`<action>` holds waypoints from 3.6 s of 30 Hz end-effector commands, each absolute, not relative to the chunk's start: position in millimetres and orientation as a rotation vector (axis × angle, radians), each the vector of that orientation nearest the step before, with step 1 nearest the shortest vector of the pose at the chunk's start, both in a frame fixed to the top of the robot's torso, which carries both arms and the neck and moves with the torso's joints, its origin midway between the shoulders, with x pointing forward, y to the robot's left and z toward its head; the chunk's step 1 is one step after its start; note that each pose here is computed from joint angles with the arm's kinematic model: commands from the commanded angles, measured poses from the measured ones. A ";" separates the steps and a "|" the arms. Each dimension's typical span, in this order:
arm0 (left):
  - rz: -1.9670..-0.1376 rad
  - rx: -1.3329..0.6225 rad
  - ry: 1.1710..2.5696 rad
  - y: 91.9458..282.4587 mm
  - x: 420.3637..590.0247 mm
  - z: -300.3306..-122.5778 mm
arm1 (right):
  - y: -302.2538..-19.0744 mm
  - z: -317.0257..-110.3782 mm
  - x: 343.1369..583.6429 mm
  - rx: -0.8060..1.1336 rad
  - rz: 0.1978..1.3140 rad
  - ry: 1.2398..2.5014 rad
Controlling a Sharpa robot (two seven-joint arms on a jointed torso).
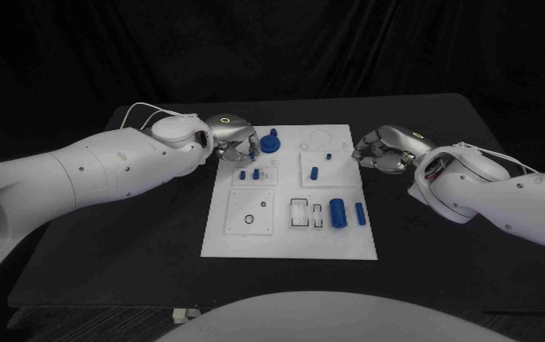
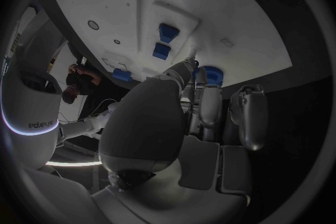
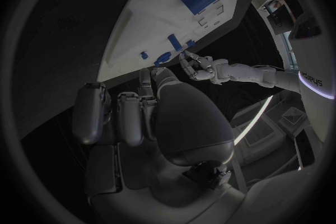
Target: Assemble the parts on the task board
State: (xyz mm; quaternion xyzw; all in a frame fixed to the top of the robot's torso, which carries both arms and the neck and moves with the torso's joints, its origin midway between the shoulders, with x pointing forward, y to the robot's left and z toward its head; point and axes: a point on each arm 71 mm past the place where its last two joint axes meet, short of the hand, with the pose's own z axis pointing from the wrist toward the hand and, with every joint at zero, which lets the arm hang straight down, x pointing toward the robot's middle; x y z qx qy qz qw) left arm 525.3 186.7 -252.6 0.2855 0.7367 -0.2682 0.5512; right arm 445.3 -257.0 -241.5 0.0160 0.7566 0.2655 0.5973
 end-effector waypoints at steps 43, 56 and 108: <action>-0.638 0.676 1.777 181.6 521.6 -263.1 | -256.5 -244.6 443.7 0.044 0.606 1.773; -0.634 0.672 1.777 181.0 522.1 -265.3 | -256.7 -244.8 443.6 0.045 0.605 1.774; -0.566 0.448 1.577 279.0 512.8 -242.0 | -235.5 -153.1 476.2 -0.144 0.537 1.554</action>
